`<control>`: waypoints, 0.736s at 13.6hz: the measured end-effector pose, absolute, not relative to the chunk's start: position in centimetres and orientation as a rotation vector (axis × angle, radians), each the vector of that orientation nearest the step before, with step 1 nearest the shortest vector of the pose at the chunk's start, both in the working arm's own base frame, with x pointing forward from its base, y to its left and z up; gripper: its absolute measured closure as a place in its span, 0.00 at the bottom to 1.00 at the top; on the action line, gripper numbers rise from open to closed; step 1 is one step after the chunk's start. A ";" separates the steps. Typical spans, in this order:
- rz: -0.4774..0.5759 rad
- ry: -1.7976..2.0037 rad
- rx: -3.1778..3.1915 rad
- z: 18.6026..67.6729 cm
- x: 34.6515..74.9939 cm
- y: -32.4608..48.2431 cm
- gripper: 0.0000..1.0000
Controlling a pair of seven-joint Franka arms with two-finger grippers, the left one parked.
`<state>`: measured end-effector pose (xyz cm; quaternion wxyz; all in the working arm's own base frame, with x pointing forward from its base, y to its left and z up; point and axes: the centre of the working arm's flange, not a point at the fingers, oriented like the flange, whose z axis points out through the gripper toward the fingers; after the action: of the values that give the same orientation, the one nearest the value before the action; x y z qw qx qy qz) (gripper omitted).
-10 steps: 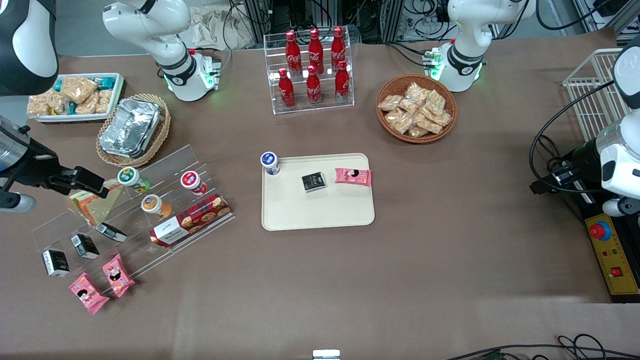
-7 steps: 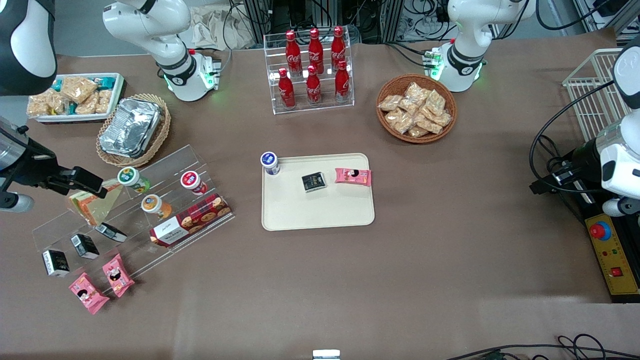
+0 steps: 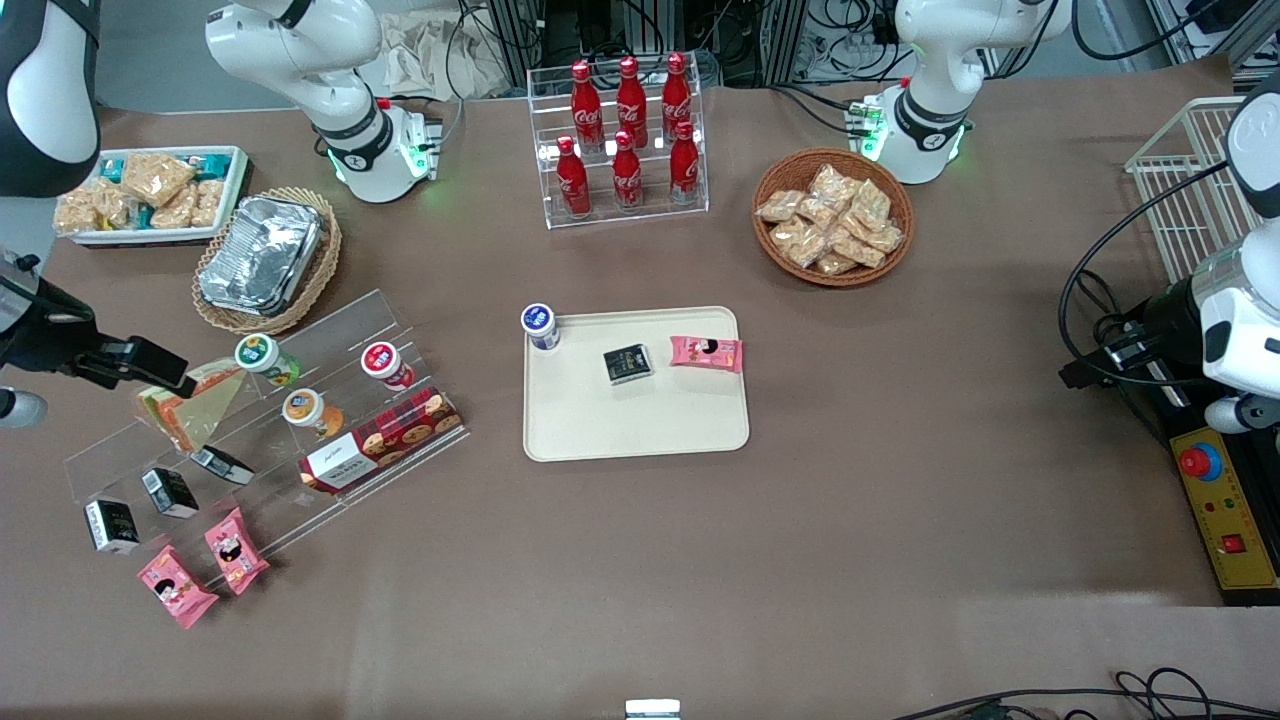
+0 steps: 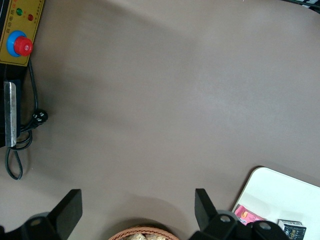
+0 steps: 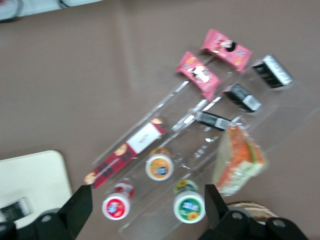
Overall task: Place sandwich on tray
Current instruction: 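Move the right gripper down toward the wrapped sandwich on the acrylic stand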
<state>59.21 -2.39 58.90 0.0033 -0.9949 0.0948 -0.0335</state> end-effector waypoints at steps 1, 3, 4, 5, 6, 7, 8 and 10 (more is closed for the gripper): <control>-0.094 0.300 -3.155 58.7 59.1 -2.9 0.00; -0.061 0.322 -3.193 57.8 58.9 -3.7 0.00; -0.043 0.368 -3.195 57.3 58.8 -4.5 0.00; -0.023 0.439 -3.187 56.6 58.7 -5.5 0.00; -0.001 0.527 -3.175 55.9 58.5 -6.4 0.00; 0.021 0.630 -3.158 55.2 58.3 -7.1 0.00; 0.042 0.736 -3.137 54.5 58.2 -7.5 0.00; 0.075 0.899 -3.095 53.2 58.1 -7.7 0.00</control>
<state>58.11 -7.73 53.25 -0.0410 -0.9592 0.2787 0.0234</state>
